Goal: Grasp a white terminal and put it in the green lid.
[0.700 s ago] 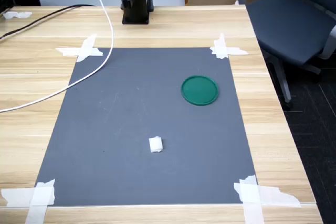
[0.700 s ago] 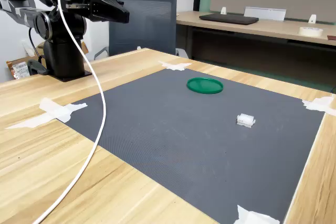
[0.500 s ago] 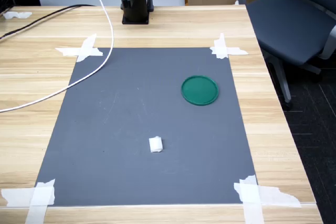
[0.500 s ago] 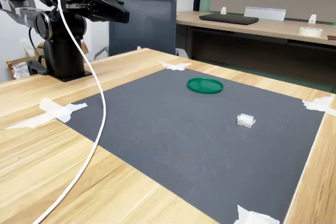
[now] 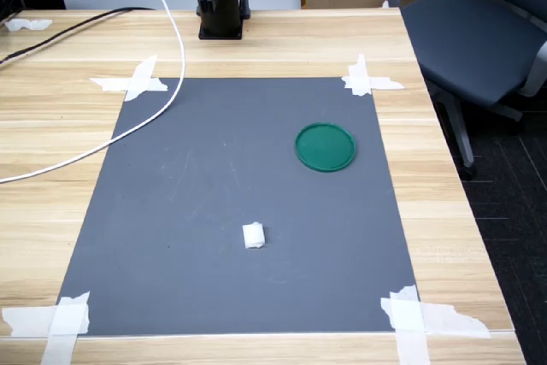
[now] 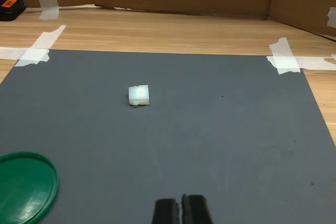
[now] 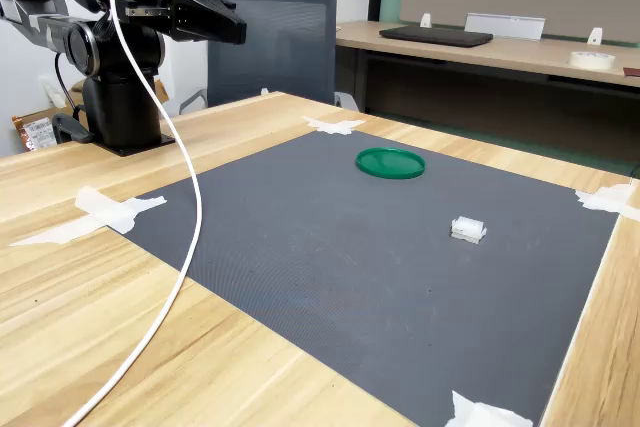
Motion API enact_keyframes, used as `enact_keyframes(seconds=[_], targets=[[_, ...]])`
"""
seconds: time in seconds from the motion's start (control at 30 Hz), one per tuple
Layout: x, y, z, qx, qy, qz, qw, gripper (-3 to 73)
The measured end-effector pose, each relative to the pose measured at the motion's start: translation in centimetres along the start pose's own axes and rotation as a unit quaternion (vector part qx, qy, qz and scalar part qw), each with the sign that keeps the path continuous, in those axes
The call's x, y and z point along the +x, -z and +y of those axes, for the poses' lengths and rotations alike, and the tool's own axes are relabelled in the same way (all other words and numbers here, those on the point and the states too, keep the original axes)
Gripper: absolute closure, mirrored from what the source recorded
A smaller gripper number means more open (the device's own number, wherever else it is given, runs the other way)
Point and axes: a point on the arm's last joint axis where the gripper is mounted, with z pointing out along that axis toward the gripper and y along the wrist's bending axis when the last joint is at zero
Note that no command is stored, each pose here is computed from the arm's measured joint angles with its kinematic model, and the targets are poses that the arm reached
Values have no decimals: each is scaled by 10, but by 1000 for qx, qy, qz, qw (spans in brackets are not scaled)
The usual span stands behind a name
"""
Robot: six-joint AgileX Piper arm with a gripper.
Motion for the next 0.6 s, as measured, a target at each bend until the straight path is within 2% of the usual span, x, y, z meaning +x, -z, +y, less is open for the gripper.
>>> enact_keyframes(seconds=[0.27, 0.6], targets=[[-2, 0, 0, 0, 0, -3, 1000, 724], [-40, -17, -5, 2, -5, 36, 999, 724]])
